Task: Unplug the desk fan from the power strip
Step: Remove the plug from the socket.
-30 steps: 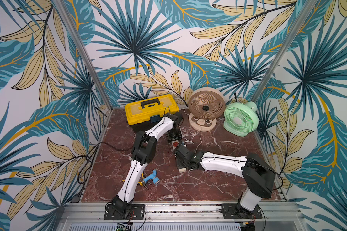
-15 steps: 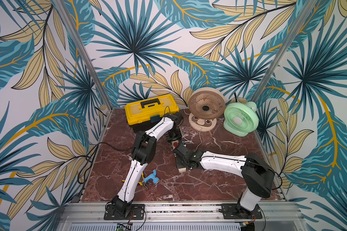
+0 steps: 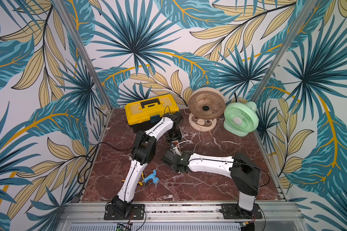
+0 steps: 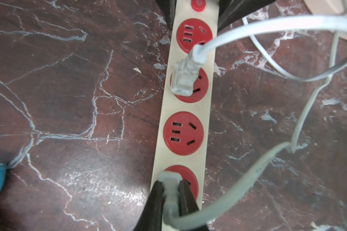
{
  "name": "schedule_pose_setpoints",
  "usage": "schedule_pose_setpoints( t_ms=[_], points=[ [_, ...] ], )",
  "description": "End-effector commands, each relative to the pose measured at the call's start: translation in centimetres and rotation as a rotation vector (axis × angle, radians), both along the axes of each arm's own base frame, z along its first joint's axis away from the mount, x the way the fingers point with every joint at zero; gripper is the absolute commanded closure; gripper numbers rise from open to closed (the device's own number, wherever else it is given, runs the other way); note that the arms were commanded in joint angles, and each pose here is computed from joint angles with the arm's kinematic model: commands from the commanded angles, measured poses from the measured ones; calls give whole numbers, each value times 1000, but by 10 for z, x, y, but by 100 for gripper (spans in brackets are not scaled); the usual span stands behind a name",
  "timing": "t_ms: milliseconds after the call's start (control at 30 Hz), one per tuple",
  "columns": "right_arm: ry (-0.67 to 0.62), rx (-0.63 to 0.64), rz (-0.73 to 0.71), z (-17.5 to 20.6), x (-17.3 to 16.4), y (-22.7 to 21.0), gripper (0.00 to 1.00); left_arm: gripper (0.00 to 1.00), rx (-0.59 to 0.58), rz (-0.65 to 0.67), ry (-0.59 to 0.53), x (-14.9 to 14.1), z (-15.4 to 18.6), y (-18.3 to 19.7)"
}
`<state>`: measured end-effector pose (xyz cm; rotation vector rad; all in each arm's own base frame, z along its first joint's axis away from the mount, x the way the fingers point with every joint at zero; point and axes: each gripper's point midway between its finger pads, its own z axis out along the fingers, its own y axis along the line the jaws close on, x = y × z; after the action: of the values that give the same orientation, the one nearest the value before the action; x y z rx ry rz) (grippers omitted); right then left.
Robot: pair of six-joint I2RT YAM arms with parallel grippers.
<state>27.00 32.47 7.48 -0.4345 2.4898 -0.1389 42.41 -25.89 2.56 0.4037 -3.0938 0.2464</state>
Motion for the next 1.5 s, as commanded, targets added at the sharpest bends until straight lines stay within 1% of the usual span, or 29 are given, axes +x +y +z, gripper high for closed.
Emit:
schedule_pose_setpoints(
  t_ms=[0,233,400,800,1000,1167,1333,1467],
  points=[
    [-118,-102,19,25,8,-3,100,100,130,-7,133,-19,-90,28],
    [-128,-104,28,28,8,-1,100,100,126,-6,135,-19,-90,27],
    [-127,-94,13,29,8,-7,100,100,126,-6,136,-19,-91,28],
    [14,162,-96,10,15,-36,100,100,122,-9,136,-20,-91,27],
    [57,230,-159,3,18,-55,100,100,127,-9,133,-20,-91,28],
    [63,244,-175,2,19,-61,100,100,130,-7,133,-19,-91,29],
    [72,251,-159,0,19,-57,100,100,130,-6,130,-19,-90,28],
    [55,215,-120,-1,16,-50,100,100,131,-5,131,-19,-90,29]
  ],
)
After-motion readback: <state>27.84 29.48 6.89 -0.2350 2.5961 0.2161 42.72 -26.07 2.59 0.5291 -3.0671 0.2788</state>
